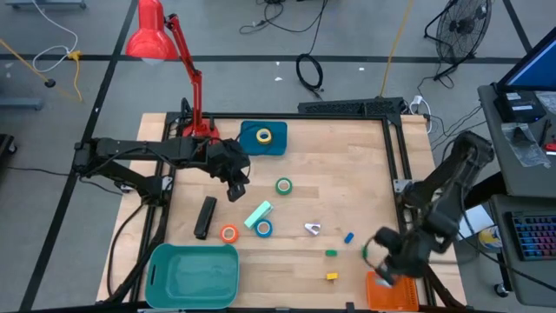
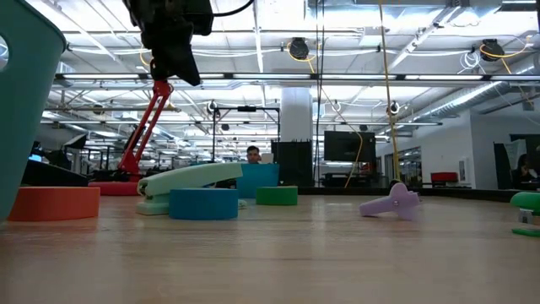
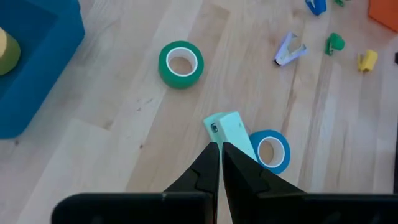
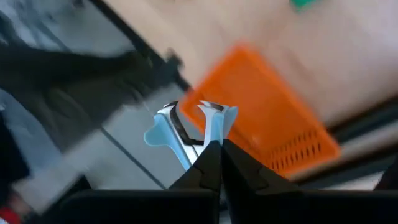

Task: Pick and place Stapler, Stapler remover, tape
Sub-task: Put the light blue staple remover into the orange bin

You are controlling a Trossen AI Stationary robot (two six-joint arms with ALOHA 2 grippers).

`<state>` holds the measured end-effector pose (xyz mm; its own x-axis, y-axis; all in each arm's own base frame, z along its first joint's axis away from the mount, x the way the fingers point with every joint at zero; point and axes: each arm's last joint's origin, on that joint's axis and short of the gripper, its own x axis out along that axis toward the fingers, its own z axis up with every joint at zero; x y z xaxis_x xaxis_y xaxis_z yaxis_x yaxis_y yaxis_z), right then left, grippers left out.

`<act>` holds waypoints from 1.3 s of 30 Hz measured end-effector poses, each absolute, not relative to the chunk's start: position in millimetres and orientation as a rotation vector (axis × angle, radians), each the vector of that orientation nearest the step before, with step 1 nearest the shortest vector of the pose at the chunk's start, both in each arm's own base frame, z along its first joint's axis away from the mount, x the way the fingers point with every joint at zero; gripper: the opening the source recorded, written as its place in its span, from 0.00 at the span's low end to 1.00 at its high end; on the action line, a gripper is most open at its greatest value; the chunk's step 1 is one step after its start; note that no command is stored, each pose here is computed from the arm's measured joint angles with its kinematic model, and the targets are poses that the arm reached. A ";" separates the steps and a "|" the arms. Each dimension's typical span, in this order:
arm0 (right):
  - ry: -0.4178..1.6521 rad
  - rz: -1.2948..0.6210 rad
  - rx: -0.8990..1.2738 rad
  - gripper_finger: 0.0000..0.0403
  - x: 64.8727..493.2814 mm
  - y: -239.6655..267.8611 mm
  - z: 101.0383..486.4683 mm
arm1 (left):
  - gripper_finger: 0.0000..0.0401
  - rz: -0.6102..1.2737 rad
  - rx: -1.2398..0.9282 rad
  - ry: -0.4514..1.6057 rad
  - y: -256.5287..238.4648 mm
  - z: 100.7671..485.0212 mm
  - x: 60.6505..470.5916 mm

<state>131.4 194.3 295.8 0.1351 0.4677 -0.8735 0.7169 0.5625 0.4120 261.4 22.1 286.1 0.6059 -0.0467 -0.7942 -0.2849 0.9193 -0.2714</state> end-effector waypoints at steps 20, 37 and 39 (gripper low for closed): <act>1.770 -0.364 0.721 0.00 118.3 256.3 224.1 | 0.05 0.134 -0.393 0.926 21.7 285.5 260.6; 1.797 -0.027 0.386 0.00 100.7 263.0 220.2 | 0.05 0.140 -0.406 1.017 20.7 280.7 253.4; 1.798 0.005 0.357 0.00 97.6 264.2 220.2 | 0.05 0.142 -0.407 1.028 20.6 280.1 252.5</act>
<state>97.6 264.2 220.2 -0.2119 0.2434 -0.9465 0.2381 0.9522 0.1915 252.5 20.6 280.1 0.5148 -0.0739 -0.8541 -0.3027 0.9164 -0.2617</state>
